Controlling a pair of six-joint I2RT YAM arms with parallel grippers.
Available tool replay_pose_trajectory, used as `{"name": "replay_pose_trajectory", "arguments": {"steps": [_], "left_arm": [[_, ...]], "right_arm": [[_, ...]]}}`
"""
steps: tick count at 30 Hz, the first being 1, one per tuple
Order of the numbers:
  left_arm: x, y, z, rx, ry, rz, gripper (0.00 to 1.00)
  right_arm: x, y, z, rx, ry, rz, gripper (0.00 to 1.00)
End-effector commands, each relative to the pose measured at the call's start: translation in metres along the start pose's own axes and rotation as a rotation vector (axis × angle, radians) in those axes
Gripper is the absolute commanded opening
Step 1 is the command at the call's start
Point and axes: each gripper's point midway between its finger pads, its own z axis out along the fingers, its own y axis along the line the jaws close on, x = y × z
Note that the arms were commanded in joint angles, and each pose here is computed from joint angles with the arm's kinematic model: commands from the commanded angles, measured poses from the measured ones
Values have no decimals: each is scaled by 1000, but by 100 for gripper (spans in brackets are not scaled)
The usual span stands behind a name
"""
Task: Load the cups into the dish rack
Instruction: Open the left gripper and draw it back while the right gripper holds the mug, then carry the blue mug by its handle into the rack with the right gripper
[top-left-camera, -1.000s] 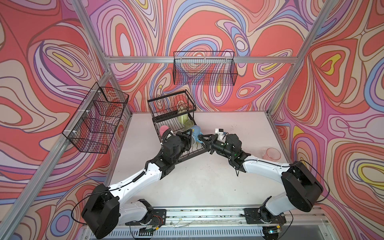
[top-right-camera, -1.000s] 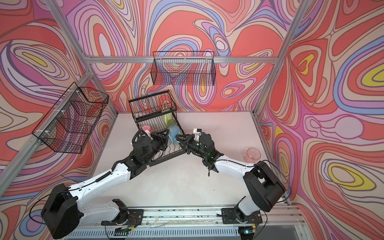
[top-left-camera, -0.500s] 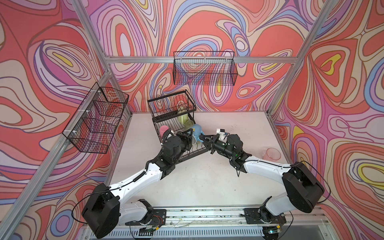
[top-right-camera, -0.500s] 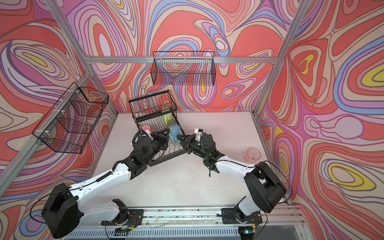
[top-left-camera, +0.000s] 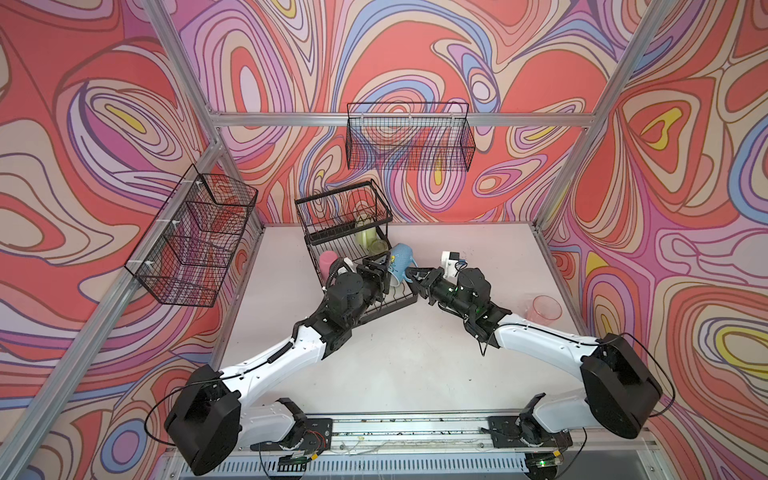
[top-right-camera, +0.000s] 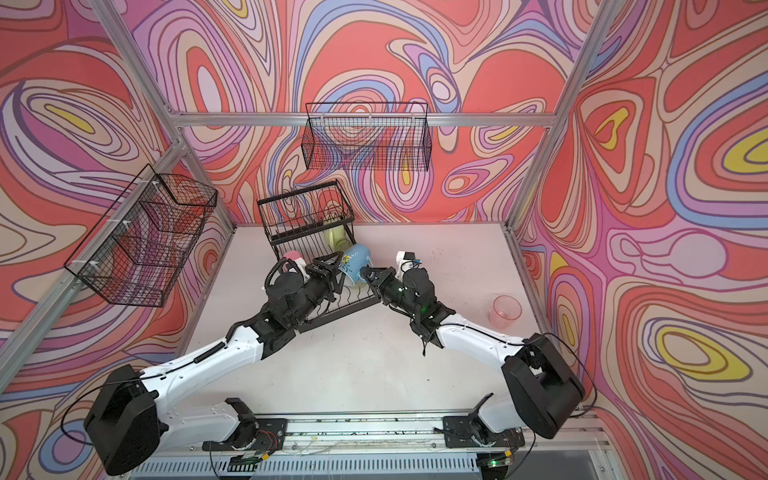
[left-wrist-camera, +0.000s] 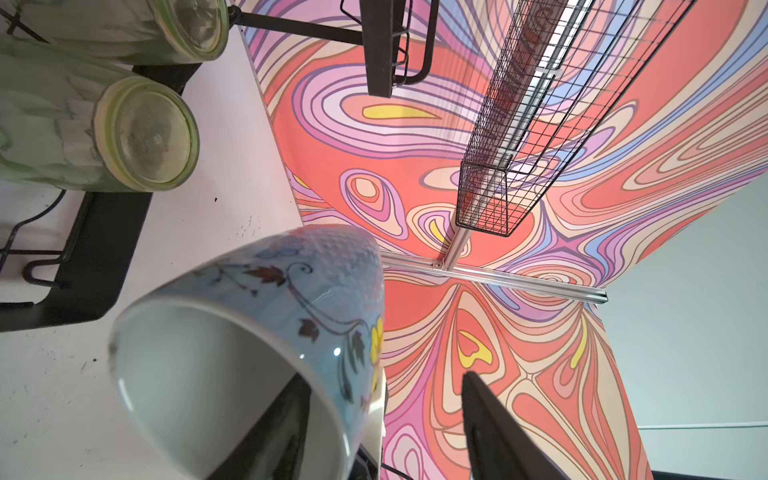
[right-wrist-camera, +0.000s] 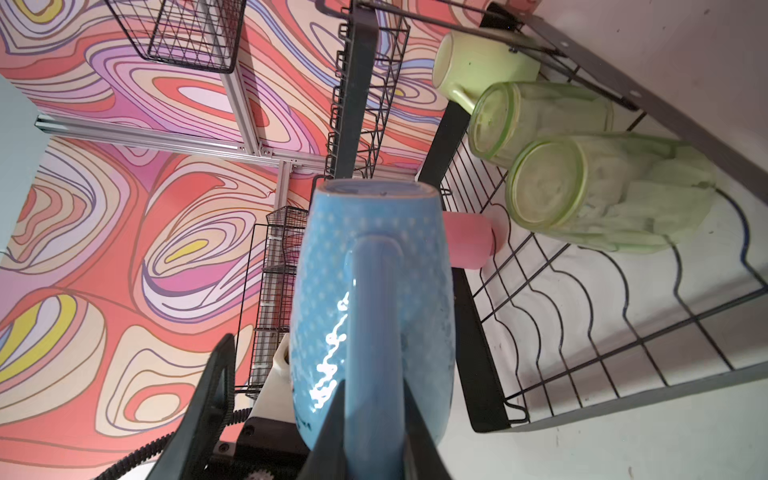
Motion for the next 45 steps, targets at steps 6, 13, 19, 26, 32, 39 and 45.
{"name": "replay_pose_trajectory", "arguments": {"steps": [6, 13, 19, 26, 32, 39, 45], "left_arm": [[14, 8, -16, -180, 104, 182, 72], [4, 19, -38, -373, 143, 429, 85], [-19, 41, -72, -580, 139, 671, 94], [-56, 41, -116, -707, 77, 900, 100], [-86, 42, -148, -769, 60, 996, 100], [-113, 49, -171, -791, 17, 1015, 100], [-135, 59, -174, -794, -27, 1049, 100]], "right_arm": [[-23, 42, -21, -56, -126, -243, 0], [-25, 43, -26, -30, -133, -361, 0], [-22, 41, -28, 6, -120, -468, 0], [-7, 46, -24, 22, -104, -613, 0], [27, 54, -11, 14, -50, -784, 0], [64, 54, 9, -16, -6, -952, 0], [72, 42, 31, 20, -17, -1052, 0]]}}
